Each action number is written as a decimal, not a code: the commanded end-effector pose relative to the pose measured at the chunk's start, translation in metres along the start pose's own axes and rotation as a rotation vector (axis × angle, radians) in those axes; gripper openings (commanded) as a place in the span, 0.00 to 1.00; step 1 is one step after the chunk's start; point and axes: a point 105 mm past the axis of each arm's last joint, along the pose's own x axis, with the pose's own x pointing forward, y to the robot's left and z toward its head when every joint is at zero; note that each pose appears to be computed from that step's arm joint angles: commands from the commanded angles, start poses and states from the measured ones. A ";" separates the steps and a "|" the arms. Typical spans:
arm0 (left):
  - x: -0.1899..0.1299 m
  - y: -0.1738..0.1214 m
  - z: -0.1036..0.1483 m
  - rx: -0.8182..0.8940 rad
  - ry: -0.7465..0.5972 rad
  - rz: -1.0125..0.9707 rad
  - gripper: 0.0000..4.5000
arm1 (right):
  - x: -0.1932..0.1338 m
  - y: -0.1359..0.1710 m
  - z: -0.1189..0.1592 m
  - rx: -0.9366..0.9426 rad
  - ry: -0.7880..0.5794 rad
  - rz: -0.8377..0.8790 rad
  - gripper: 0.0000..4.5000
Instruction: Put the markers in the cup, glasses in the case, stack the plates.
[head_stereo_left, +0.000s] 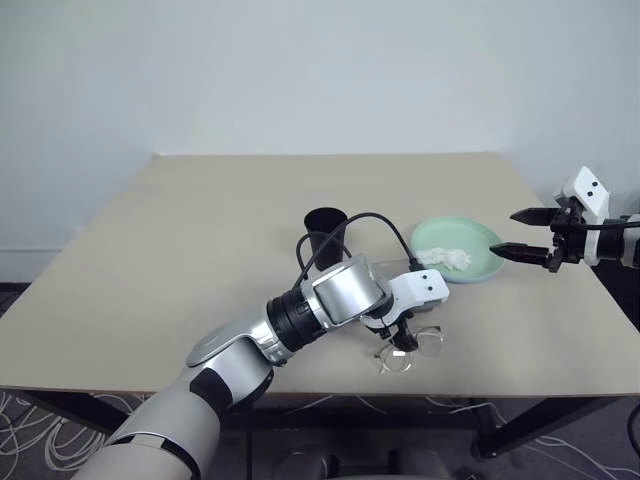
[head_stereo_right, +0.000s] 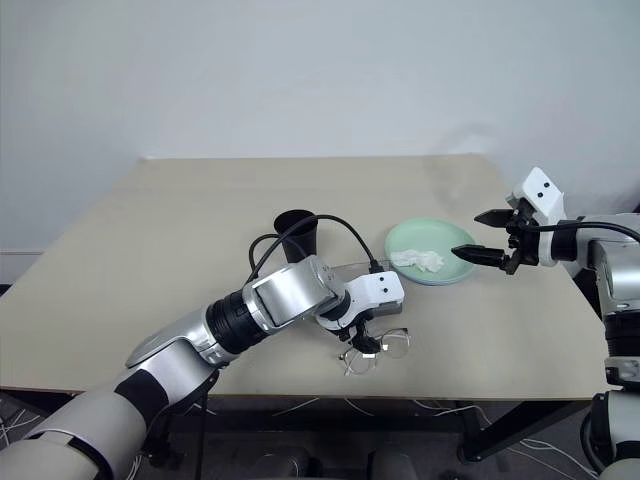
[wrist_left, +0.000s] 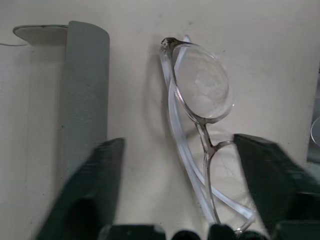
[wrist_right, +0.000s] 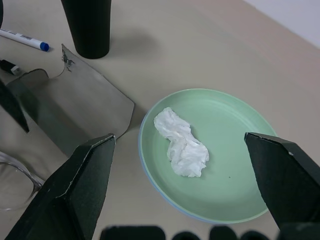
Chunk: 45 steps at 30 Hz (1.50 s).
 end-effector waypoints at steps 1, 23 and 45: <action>-0.002 0.004 0.007 0.026 -0.015 0.030 0.48 | -0.007 -0.002 0.017 -0.044 -0.044 -0.022 1.00; 0.000 0.006 0.002 0.041 -0.005 0.017 0.00 | -0.003 -0.001 0.021 -0.054 -0.052 -0.021 1.00; -0.089 0.098 0.017 0.212 -0.149 0.343 0.00 | 0.002 -0.004 0.025 -0.062 -0.071 -0.028 1.00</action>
